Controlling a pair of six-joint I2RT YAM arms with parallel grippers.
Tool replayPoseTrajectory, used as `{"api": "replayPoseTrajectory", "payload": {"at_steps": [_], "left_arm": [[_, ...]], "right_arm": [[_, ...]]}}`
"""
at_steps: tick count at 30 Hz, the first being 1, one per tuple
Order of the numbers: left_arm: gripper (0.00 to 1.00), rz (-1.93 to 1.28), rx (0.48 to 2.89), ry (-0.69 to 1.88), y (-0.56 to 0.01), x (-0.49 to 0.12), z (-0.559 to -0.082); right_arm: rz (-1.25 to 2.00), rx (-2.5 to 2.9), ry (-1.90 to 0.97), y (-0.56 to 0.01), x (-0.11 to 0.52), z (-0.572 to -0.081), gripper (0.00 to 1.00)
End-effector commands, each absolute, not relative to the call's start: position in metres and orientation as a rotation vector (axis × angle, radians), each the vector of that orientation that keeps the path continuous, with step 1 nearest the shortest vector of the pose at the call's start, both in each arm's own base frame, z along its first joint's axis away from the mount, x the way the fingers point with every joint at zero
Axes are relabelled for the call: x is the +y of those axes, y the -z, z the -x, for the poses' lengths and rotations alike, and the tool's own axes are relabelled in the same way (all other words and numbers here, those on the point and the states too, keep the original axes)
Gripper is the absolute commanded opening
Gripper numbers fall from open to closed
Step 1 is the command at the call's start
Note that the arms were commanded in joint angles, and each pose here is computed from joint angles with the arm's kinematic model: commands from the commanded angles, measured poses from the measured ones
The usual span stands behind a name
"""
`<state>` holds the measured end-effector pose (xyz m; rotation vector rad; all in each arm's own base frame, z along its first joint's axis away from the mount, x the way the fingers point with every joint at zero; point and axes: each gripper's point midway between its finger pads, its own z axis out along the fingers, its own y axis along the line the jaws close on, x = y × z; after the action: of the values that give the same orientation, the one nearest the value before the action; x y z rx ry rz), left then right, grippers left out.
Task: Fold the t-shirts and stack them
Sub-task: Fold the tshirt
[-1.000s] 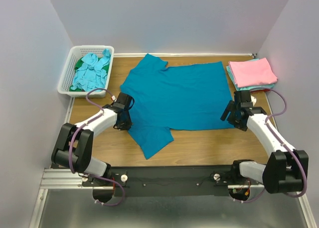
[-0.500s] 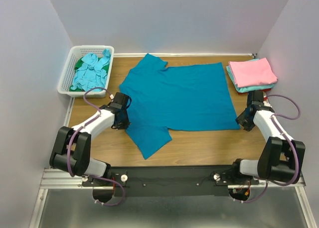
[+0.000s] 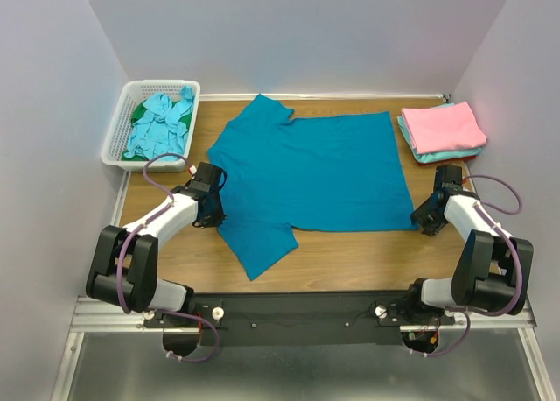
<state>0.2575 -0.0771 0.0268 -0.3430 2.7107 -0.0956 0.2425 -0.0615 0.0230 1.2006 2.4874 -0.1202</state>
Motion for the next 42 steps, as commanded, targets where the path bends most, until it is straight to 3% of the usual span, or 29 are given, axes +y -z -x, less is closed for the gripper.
{"api": "replayPoseTrajectory", "payload": {"at_steps": [1,17,24,27,42], "left_arm": [[0.0,0.323,2.701,0.122,-0.028,-0.079,-0.256],[0.0,0.329,2.704,0.118,-0.028,-0.078,-0.255],[0.0,0.337,2.708,0.111,-0.03,-0.076,-0.253],[0.0,0.336,2.716,0.112,-0.033,-0.075,-0.25],[0.0,0.36,2.662,0.169,-0.069,-0.077,-0.277]], "right_arm": [[-1.224,2.488,0.067,-0.018,-0.056,-0.241,0.47],[-1.24,2.539,0.09,-0.001,-0.055,-0.231,0.41],[-1.291,2.532,0.125,0.002,-0.062,-0.221,0.09],[-1.309,2.517,0.131,-0.004,-0.065,-0.217,0.01],[-1.151,2.463,-0.059,-0.073,-0.063,-0.279,0.01]]}}
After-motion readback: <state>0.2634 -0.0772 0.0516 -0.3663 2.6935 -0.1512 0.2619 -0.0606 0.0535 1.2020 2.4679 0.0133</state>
